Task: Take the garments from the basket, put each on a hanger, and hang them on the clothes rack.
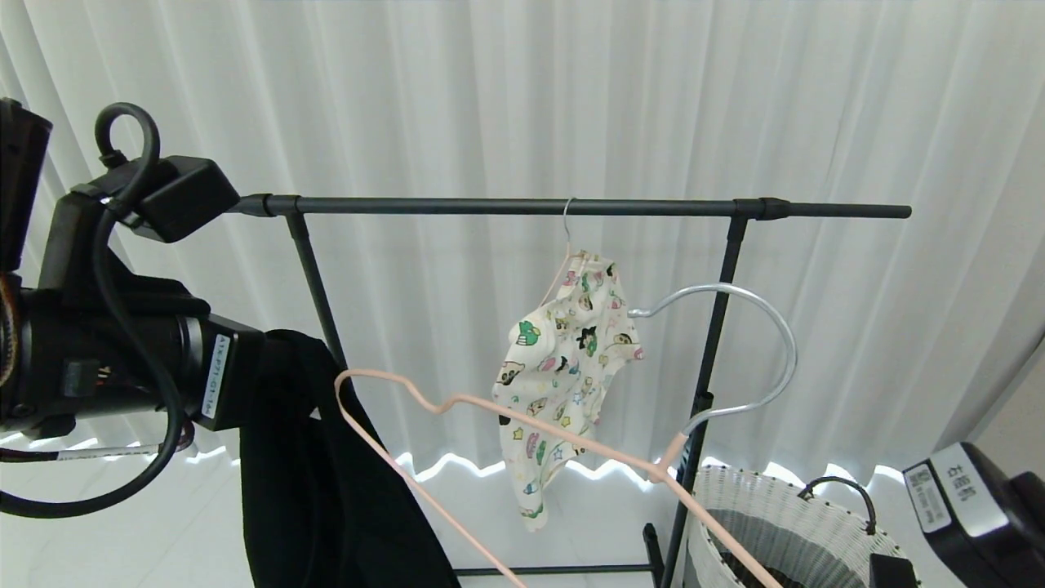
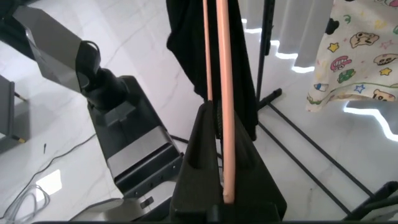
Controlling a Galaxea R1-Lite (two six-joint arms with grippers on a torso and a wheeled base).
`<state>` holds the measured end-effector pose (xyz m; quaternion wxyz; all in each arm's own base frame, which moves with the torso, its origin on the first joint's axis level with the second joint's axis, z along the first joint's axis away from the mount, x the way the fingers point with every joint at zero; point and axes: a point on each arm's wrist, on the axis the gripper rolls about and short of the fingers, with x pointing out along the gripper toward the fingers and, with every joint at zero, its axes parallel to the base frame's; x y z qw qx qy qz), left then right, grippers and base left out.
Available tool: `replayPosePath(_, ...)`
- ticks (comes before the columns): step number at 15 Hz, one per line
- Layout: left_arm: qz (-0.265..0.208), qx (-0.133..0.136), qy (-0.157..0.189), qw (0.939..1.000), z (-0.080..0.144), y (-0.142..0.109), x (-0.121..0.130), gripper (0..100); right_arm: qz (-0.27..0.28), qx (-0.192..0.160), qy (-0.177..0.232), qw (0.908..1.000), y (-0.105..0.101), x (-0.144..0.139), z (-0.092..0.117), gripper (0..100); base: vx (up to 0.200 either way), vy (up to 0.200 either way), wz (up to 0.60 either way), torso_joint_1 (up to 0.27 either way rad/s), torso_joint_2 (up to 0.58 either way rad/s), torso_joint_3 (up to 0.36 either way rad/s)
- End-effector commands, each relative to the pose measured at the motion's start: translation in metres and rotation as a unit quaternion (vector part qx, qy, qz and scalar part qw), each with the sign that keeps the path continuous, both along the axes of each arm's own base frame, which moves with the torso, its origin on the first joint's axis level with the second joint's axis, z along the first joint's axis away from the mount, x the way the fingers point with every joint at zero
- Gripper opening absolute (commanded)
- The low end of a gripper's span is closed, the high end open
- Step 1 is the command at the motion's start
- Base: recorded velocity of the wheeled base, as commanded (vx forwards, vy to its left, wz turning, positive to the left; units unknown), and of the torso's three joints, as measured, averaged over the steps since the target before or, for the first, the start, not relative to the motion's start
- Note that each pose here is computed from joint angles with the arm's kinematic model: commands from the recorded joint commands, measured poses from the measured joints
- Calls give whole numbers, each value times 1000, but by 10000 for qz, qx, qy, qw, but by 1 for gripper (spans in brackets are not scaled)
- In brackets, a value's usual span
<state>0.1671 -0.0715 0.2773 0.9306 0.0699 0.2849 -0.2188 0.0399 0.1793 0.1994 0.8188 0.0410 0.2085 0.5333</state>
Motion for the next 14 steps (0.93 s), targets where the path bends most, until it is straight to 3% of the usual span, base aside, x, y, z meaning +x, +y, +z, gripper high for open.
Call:
replayPosePath(1, 47, 1, 2, 10000, -1, 0, 4, 0, 28, -78, 17, 10000, 0, 0, -2, 0, 0, 0, 0, 0, 0, 0)
replayPosePath(3, 313, 56, 20, 9995, -9, 7, 13, 0, 23, -96, 11, 10000, -3, -1, -1, 0, 0, 0, 0, 0, 0, 0)
replayPosePath(8, 291, 39, 11, 9996, -9, 6, 13, 0, 254, -80, 40, 9996, 1, -1, 5, 0, 0, 0, 0, 0, 0, 0)
replayPosePath(14, 57, -80, -172, 9998, -5, 6, -9, 0, -9, -343, 122, 9993, 16, 14, -5, 0, 0, 0, 0, 0, 0, 0)
